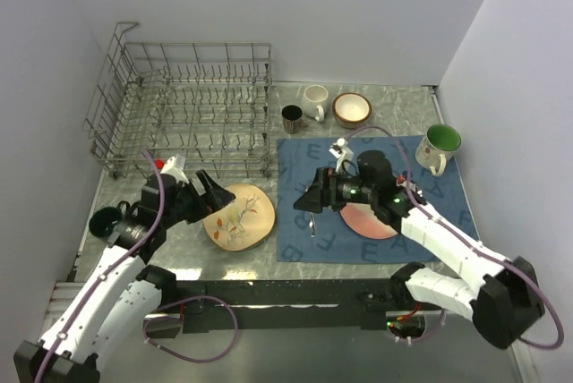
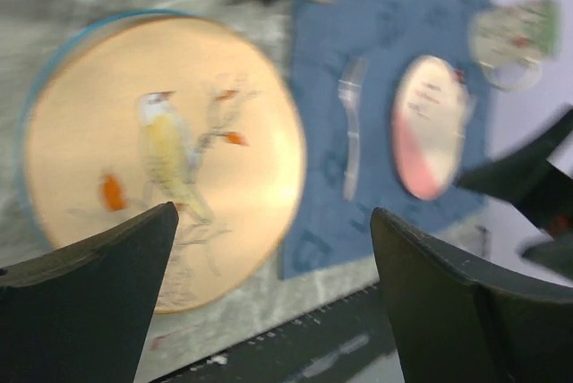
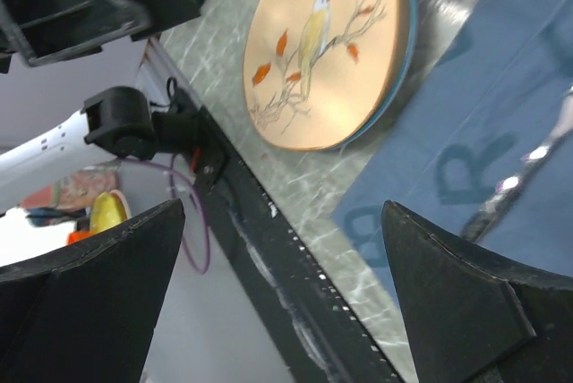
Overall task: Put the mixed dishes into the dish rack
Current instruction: Grab a plate with the left arm
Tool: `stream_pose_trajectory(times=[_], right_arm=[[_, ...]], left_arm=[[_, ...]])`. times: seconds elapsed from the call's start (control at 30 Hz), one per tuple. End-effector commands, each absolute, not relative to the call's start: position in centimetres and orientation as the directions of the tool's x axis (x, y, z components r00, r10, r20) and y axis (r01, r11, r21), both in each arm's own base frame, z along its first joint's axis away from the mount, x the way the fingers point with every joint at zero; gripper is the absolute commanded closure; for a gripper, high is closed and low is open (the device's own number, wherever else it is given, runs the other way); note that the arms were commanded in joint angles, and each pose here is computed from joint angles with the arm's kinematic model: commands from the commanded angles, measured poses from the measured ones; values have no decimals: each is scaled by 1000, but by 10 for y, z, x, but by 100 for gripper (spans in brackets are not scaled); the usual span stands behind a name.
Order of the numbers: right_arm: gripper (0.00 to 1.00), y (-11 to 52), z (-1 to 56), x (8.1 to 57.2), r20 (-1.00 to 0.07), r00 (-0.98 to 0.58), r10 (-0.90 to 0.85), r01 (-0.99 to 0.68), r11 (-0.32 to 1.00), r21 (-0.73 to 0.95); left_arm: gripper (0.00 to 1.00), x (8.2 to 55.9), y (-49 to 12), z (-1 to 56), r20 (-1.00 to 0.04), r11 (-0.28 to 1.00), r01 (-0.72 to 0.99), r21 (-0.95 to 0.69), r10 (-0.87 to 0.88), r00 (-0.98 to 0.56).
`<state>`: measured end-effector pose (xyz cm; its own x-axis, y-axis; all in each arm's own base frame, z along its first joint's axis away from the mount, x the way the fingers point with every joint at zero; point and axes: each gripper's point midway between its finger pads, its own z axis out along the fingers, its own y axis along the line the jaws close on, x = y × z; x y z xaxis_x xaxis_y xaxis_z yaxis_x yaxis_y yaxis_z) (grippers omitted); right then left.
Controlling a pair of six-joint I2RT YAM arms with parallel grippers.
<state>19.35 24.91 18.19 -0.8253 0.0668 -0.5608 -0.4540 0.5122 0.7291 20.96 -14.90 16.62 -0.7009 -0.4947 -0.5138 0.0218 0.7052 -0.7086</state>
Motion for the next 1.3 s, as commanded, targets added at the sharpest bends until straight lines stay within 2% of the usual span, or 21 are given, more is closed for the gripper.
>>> stream_pose_trajectory(times=[0.0,0.2,0.43,0.53,0.57,0.63,0.67,0.77,1.0,1.1,1.13,1.27], right_arm=[[2,278,183,200,-552,-829,89,-451,477,754],[9,309,159,201,-481,-874,65,-394,482,782],[15,336,140,207,-456,-887,68,-359,518,776],[25,345,127,213,-447,-892,75,-336,550,764],[31,348,120,217,-439,-895,76,-323,567,758],[35,351,114,218,-431,-899,75,-311,582,752],[42,353,109,221,-430,-899,82,-300,598,743],[48,351,99,223,-431,-898,85,-279,648,709],[51,344,79,231,-468,-882,61,-259,765,589],[56,348,70,234,-465,-884,39,-257,791,555],[59,347,65,236,-464,-885,36,-246,810,533],[60,337,58,237,-468,-883,39,-209,859,467]], left_arm=[[4,224,-116,134,-526,774,-216,-595,-578,-623],[8,235,-104,117,-533,775,-331,-539,-618,-578],[14,231,-83,89,-563,782,-416,-464,-622,-544],[13,230,-83,94,-567,777,-404,-484,-629,-531],[12,229,-84,96,-567,774,-393,-496,-631,-529],[11,228,-83,95,-565,768,-398,-501,-639,-522],[11,227,-83,94,-565,767,-401,-501,-640,-521],[11,226,-84,91,-558,766,-402,-502,-642,-526],[11,227,-87,84,-553,778,-395,-489,-626,-549],[12,227,-89,79,-547,785,-386,-485,-617,-566],[16,227,-90,77,-545,787,-383,-484,-613,-572],[26,225,-95,69,-528,799,-371,-473,-595,-607]])
